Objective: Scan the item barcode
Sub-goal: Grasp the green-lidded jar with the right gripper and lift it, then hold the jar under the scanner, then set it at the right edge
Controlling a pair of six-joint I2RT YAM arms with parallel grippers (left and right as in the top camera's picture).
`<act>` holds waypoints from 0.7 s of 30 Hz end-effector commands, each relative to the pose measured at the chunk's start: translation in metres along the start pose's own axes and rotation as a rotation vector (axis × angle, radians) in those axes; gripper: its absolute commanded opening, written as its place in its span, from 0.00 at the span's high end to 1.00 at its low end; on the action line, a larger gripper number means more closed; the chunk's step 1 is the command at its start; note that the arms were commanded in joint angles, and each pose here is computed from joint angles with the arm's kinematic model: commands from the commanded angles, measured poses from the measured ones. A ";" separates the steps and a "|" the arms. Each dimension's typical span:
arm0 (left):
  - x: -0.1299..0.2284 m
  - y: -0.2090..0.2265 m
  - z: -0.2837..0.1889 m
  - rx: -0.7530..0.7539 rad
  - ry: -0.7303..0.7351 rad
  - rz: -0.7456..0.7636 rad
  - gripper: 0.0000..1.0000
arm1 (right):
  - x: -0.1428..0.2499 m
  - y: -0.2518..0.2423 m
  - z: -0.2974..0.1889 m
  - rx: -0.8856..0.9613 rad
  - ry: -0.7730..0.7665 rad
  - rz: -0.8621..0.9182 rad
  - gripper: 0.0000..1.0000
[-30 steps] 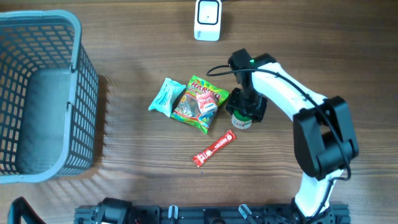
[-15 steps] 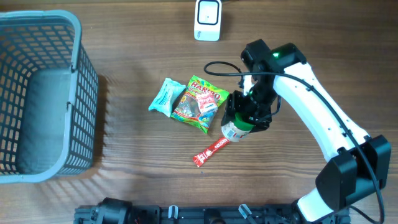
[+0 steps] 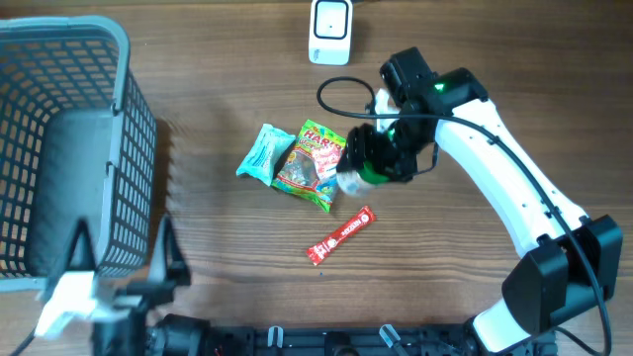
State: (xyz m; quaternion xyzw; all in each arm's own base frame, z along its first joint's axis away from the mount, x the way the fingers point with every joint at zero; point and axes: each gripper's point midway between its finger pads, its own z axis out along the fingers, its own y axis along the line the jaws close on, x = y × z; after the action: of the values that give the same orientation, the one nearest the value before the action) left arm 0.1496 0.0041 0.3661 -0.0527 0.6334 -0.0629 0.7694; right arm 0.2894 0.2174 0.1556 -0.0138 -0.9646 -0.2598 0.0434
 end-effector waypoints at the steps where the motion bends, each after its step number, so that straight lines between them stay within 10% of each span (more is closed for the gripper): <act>1: 0.069 -0.011 0.033 0.064 0.072 -0.039 0.00 | -0.048 0.005 -0.019 0.044 -0.240 -0.094 0.46; 9: 0.183 -0.002 0.043 0.034 0.314 -0.088 0.00 | -0.194 0.031 -0.093 0.178 -0.973 -0.290 0.46; 21: 0.215 0.009 0.036 0.002 0.411 0.009 0.00 | -0.319 0.027 -0.037 0.367 -1.434 -0.596 0.47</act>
State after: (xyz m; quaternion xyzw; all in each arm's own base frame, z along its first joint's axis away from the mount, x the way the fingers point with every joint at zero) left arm 0.2239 -0.0265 0.1790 -0.0505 0.7684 -0.0989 0.6302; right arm 0.6002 0.2261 0.1590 0.0918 -0.7784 -0.0627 -0.6179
